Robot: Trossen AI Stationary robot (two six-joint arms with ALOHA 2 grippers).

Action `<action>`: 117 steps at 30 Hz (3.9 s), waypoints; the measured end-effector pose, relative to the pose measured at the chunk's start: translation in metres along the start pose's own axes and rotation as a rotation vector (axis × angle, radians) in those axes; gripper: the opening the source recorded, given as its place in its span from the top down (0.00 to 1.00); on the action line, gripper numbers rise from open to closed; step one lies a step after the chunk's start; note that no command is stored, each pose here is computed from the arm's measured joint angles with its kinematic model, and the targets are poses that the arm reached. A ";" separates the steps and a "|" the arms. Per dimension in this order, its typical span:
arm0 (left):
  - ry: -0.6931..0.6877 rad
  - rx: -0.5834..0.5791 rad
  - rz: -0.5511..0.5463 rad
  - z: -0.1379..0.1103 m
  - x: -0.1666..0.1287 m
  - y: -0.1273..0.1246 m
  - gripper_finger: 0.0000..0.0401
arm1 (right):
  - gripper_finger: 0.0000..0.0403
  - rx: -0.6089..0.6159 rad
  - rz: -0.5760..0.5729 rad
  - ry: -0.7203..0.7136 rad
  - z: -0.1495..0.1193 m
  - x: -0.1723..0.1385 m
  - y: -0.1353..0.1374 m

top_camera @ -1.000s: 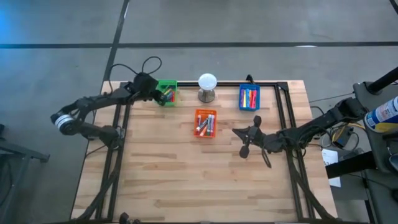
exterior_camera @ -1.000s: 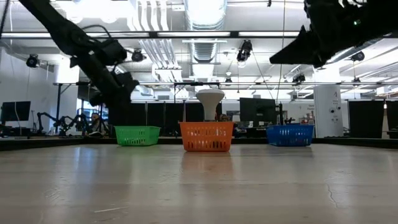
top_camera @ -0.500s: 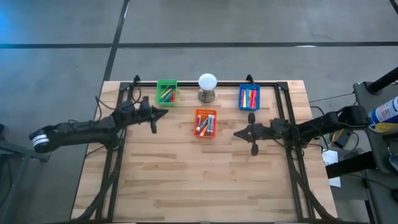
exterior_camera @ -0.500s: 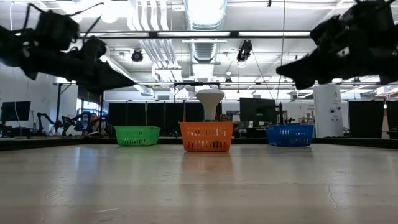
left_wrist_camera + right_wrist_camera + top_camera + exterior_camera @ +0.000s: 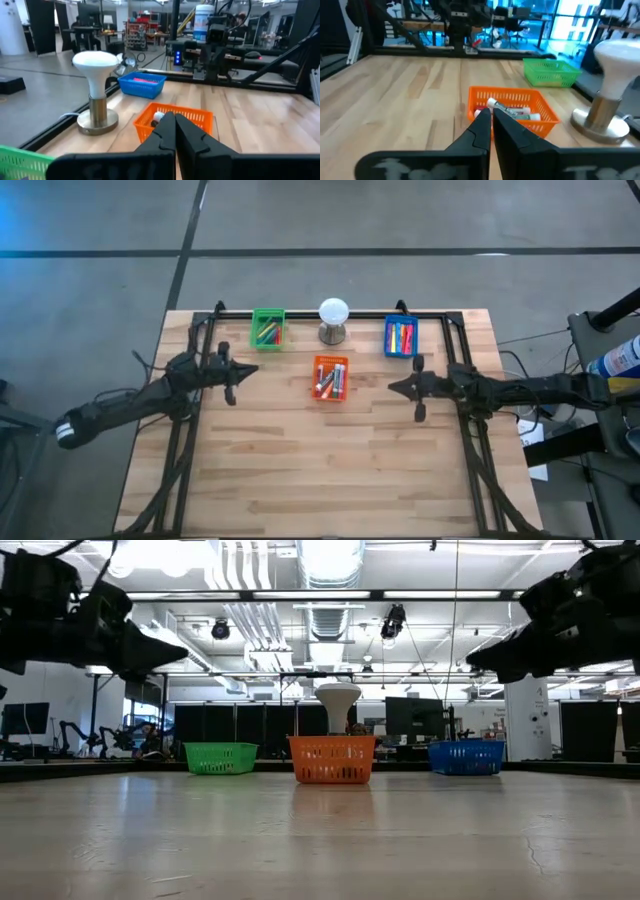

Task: Pick & Place Markers
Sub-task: Return to Home Position

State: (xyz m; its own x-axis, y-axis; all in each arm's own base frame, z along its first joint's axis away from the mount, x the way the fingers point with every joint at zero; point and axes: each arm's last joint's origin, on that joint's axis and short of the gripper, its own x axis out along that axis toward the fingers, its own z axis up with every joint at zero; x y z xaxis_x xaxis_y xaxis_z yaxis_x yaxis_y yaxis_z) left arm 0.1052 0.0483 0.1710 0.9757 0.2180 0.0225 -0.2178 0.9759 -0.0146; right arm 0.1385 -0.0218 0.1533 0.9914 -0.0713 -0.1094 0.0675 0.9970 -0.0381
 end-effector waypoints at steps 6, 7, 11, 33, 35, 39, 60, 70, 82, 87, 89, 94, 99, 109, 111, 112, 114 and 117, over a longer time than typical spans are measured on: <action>-0.015 0.011 -0.020 0.001 -0.011 -0.004 1.00 | 0.97 -0.042 -0.013 -0.085 0.011 -0.014 0.001; -0.020 0.013 -0.021 0.001 -0.013 -0.004 1.00 | 0.97 -0.046 -0.016 -0.090 0.011 -0.016 0.001; -0.039 0.017 -0.017 0.001 -0.019 -0.006 1.00 | 0.97 -0.051 -0.038 -0.109 0.013 -0.024 0.001; -0.093 -0.027 0.078 0.006 -0.019 -0.003 1.00 | 0.97 0.045 -0.186 -0.141 0.011 -0.045 -0.001; -0.098 -0.029 0.126 0.006 -0.019 -0.002 1.00 | 0.97 0.052 -0.193 -0.141 0.011 -0.045 -0.001; -0.095 -0.036 0.266 0.005 -0.020 0.002 1.00 | 0.97 0.061 -0.247 -0.148 0.012 -0.045 -0.003; 0.015 -0.193 0.292 -0.007 -0.018 0.003 1.00 | 0.97 0.084 -0.236 0.026 -0.002 -0.033 -0.003; 0.017 -0.194 0.293 -0.008 -0.018 0.003 1.00 | 0.97 0.151 -0.238 0.077 -0.007 -0.030 -0.003; 0.018 -0.194 0.294 -0.008 -0.018 0.003 1.00 | 0.97 0.146 -0.238 0.085 -0.007 -0.029 -0.003; 0.019 -0.194 0.294 -0.008 -0.018 0.003 1.00 | 0.97 0.146 -0.238 0.085 -0.007 -0.029 -0.003; 0.018 -0.194 0.294 -0.008 -0.018 0.003 1.00 | 0.97 0.146 -0.238 0.085 -0.007 -0.029 -0.003; 0.019 -0.194 0.294 -0.008 -0.018 0.003 1.00 | 0.97 0.146 -0.238 0.085 -0.007 -0.029 -0.003; 0.019 -0.194 0.294 -0.008 -0.018 0.003 1.00 | 0.97 0.149 -0.238 0.085 -0.007 -0.029 -0.003; 0.019 -0.194 0.294 -0.008 -0.018 0.003 1.00 | 0.97 0.149 -0.238 0.085 -0.007 -0.029 -0.003; 0.019 -0.194 0.294 -0.008 -0.018 0.003 1.00 | 0.97 0.150 -0.238 0.085 -0.007 -0.029 -0.003; 0.019 -0.194 0.294 -0.008 -0.018 0.003 1.00 | 0.97 0.149 -0.238 0.085 -0.007 -0.029 -0.003; 0.019 -0.194 0.294 -0.008 -0.018 0.003 1.00 | 0.97 0.146 -0.238 0.086 -0.007 -0.029 -0.003; 0.019 -0.194 0.294 -0.008 -0.018 0.003 1.00 | 0.97 0.150 -0.238 0.085 -0.007 -0.029 -0.003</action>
State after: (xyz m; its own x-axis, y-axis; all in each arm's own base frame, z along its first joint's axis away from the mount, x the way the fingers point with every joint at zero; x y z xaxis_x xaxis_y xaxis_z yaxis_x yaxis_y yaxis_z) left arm 0.0874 0.0475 0.1628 0.8724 0.4878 -0.0292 -0.4827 0.8508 -0.2076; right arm 0.1082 -0.0232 0.1494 0.9332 -0.3000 -0.1978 0.3194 0.9447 0.0740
